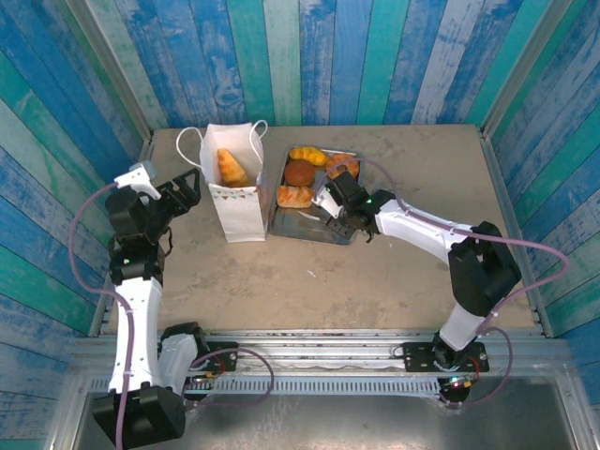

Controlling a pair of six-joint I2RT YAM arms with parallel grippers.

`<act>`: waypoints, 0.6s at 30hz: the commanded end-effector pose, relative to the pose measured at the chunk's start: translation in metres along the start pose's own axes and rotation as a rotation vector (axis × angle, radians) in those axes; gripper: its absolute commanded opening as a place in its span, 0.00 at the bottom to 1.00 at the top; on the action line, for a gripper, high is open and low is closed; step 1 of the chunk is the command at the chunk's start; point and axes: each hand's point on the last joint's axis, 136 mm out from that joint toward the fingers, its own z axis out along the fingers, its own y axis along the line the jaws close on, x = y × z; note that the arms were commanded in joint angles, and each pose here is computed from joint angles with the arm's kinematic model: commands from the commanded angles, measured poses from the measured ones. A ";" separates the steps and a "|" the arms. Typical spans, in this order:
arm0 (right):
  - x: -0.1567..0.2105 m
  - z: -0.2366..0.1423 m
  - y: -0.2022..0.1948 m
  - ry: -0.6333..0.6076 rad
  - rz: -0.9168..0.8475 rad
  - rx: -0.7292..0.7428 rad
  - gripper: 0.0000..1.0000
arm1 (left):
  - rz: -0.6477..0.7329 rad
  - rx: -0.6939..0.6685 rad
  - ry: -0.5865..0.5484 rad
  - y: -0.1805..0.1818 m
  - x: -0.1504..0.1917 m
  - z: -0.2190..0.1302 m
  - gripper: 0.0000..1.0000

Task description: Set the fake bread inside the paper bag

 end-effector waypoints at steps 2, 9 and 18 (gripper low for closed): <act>-0.004 -0.004 -0.016 0.006 -0.004 0.069 0.60 | 0.018 -0.001 -0.030 -0.005 -0.012 -0.004 0.94; -0.024 0.007 -0.008 -0.040 -0.023 -0.027 0.66 | 0.022 -0.006 -0.030 -0.005 -0.014 -0.004 0.94; -0.034 0.029 -0.007 -0.045 -0.016 -0.090 0.65 | 0.018 -0.006 -0.020 -0.004 -0.014 0.000 0.94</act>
